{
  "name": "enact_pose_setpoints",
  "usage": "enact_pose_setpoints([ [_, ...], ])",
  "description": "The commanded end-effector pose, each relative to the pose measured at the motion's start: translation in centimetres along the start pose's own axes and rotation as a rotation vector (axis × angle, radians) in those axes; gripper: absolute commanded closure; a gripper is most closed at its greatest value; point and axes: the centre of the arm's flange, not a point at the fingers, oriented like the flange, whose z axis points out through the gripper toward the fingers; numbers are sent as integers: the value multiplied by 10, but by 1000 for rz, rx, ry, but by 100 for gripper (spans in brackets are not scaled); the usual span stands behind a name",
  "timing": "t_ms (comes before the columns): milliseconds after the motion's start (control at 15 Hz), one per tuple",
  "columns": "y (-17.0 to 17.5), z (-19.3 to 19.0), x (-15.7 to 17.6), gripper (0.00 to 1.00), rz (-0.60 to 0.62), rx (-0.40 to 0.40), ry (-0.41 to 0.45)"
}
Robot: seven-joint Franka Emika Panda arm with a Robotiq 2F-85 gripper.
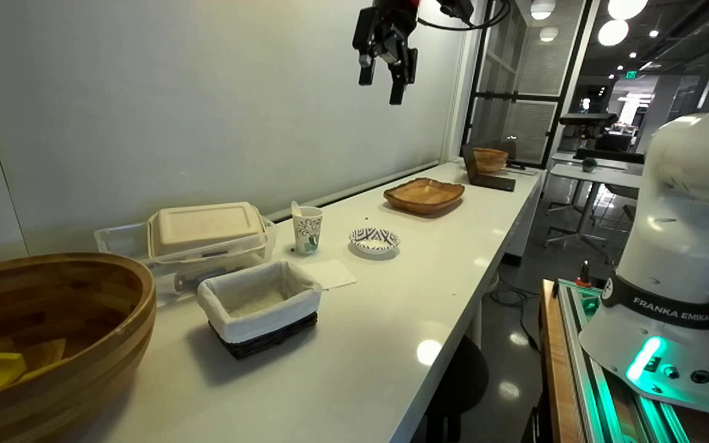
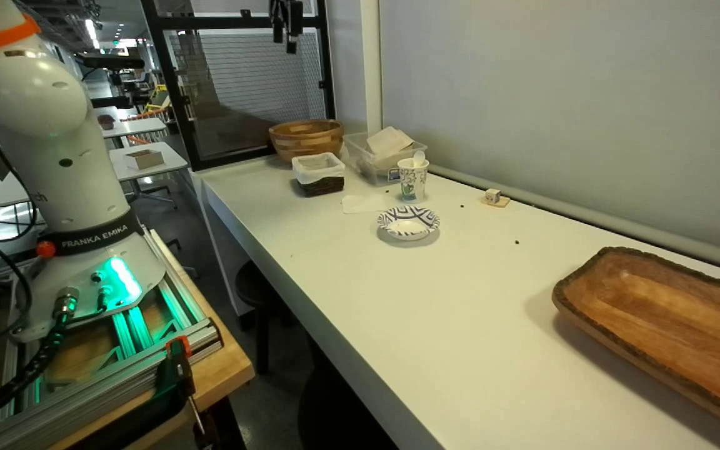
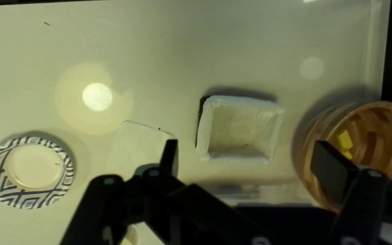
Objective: Move the wooden block forwards.
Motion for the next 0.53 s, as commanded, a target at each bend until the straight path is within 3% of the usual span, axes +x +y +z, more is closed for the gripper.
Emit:
enact_pose_setpoints([
  [0,58,0,64,0,197,35,53],
  [467,175,7,174,0,565,35,230],
])
